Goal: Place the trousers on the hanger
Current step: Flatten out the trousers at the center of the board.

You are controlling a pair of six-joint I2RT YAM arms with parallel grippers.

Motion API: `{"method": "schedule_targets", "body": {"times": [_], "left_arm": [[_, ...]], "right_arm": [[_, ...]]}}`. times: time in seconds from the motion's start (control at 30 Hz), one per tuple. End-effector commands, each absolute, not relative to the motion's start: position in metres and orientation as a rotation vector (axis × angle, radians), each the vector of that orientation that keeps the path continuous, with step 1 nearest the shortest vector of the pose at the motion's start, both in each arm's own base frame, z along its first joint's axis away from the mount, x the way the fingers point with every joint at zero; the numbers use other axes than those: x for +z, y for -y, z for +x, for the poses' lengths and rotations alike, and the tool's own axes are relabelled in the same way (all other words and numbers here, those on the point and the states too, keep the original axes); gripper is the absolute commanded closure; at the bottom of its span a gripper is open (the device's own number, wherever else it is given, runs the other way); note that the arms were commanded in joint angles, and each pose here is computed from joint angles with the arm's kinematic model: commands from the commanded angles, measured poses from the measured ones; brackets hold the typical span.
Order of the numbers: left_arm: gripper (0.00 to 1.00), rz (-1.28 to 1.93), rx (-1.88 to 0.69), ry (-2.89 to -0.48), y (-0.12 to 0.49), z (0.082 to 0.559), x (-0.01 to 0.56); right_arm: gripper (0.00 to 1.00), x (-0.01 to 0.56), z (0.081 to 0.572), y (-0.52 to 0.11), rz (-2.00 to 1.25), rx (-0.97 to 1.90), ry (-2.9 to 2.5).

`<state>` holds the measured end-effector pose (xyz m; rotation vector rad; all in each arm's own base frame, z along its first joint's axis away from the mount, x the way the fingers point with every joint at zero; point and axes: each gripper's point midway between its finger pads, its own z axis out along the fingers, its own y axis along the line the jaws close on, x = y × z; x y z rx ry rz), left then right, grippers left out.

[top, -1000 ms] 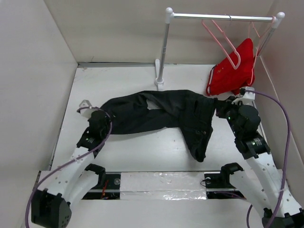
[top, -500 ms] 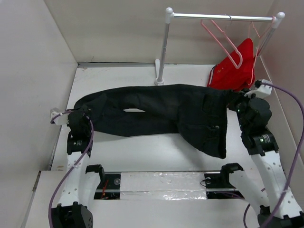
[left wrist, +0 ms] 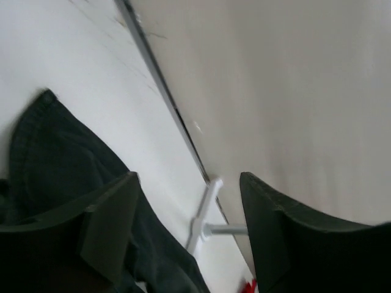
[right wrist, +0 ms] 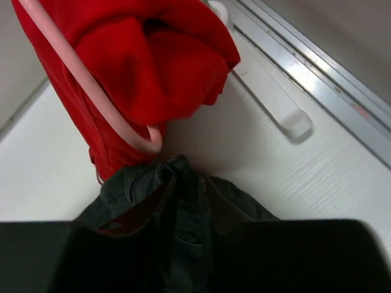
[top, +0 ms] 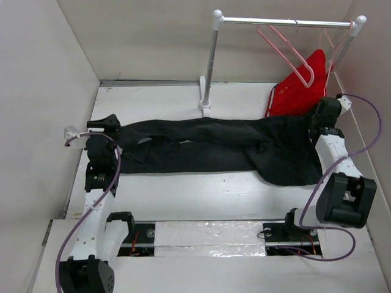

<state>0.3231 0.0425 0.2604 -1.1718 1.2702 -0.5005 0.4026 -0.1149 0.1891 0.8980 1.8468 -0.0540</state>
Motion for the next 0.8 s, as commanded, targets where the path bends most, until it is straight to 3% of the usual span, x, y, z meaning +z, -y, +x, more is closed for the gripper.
{"method": "schedule_targets", "body": {"times": [0.0, 0.07, 0.23, 0.27, 0.33, 0.37, 0.4, 0.53, 0.67, 0.77], "left_arm": [[0.42, -0.931, -0.636, -1.304, -0.001, 0.332, 0.295], [0.46, -0.766, -0.762, -1.447, 0.049, 0.337, 0.276], [0.51, -0.654, -0.694, -1.686, 0.104, 0.328, 0.213], [0.51, -0.639, -0.673, -1.725, 0.110, 0.323, 0.198], [0.51, -0.581, -0.653, -1.802, 0.133, 0.312, 0.180], [0.50, -0.556, -0.617, -1.852, 0.140, 0.308, 0.165], [0.48, -0.504, -0.622, -1.899, 0.158, 0.298, 0.157], [0.40, -0.457, -0.450, -2.043, 0.165, 0.274, 0.109], [0.34, -0.412, -0.417, -2.126, 0.174, 0.258, 0.085], [0.31, -0.383, -0.406, -2.182, 0.180, 0.249, 0.072]], "right_arm": [[0.48, 0.245, 0.430, 0.113, 0.836, 0.026, -1.696], [0.26, 0.246, 0.423, 0.094, 0.794, 0.065, -1.694], [0.19, 0.283, 0.394, 0.057, 0.688, 0.102, -1.568], [0.21, 0.286, 0.387, 0.051, 0.669, 0.107, -1.564], [0.57, 0.298, 0.370, 0.023, 0.585, 0.177, -1.536], [0.95, 0.300, 0.365, 0.010, 0.536, 0.208, -1.543], [1.00, 0.301, 0.357, -0.020, 0.455, 0.291, -1.568], [1.00, 0.253, 0.330, -0.116, 0.125, 0.489, -1.750], [1.00, 0.178, 0.294, -0.162, -0.068, 0.464, -1.989], [0.84, 0.134, 0.278, -0.145, 0.006, 0.349, -2.107]]}}
